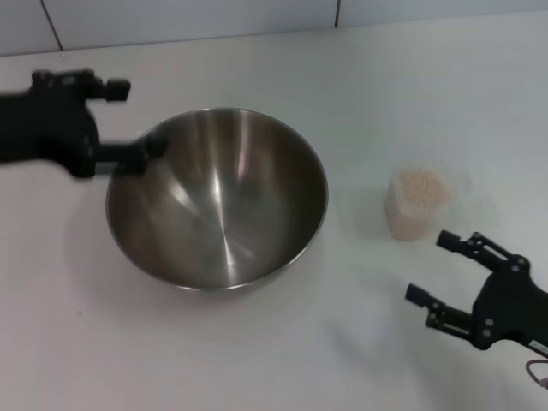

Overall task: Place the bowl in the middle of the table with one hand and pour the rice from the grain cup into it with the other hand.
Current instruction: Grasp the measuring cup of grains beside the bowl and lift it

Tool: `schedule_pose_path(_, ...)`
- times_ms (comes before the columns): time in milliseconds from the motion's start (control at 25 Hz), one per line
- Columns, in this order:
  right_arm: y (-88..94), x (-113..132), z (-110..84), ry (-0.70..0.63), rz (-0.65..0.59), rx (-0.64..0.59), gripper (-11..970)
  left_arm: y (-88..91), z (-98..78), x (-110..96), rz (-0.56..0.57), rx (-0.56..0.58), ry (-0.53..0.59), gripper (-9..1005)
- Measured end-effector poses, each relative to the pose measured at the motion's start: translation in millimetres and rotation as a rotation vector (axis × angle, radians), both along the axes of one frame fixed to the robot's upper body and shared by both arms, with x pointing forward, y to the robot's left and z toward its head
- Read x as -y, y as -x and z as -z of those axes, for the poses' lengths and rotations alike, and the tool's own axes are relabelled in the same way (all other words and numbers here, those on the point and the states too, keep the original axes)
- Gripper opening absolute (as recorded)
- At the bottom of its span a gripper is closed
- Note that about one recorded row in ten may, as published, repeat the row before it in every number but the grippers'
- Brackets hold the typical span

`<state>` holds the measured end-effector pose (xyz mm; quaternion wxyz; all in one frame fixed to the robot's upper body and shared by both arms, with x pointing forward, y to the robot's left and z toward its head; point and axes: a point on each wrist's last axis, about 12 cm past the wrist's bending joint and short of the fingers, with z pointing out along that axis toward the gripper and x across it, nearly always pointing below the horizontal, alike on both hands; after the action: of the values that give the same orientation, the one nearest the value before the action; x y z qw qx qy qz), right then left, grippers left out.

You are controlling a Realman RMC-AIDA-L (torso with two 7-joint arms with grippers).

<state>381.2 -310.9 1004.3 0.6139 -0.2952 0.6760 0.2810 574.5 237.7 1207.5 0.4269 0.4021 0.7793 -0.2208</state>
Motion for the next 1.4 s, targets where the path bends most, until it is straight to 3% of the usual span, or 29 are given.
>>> schedule_pose_path(40,3.3,1.9,-0.1,-0.010,0.036,0.010,831,0.0,0.0,0.0,0.000,0.000,0.000,670)
schedule_pose_path(80,6.1,3.5,-0.2,-0.017,0.065,0.017,831,39.0,12.4,-18.3,0.164,0.093,0.005,694)
schedule_pose_path(120,9.4,5.5,-0.4,-0.025,0.102,0.027,831,48.6,23.3,-25.9,0.177,0.088,0.001,718)
schedule_pose_path(200,14.6,12.3,0.4,-0.041,0.228,0.047,831,52.6,29.1,-29.4,0.177,0.084,0.001,769)
schedule_pose_path(280,15.0,15.2,2.0,-0.042,0.290,0.047,831,63.1,47.0,-38.9,0.182,0.088,0.031,820)
schedule_pose_path(440,13.2,24.5,9.9,-0.024,0.462,0.020,831,68.6,57.4,-47.5,0.179,0.130,0.100,821)
schedule_pose_path(600,-0.6,26.9,17.5,0.006,0.522,-0.021,831,68.8,62.5,-54.1,0.159,0.130,0.129,820)
schedule_pose_path(920,-26.8,19.0,24.6,0.028,0.524,-0.059,831,67.9,60.1,-51.9,0.177,0.112,0.127,817)
schedule_pose_path(1400,-49.7,10.8,25.5,0.036,0.522,-0.064,832,63.3,59.5,-49.5,0.184,0.074,0.086,818)
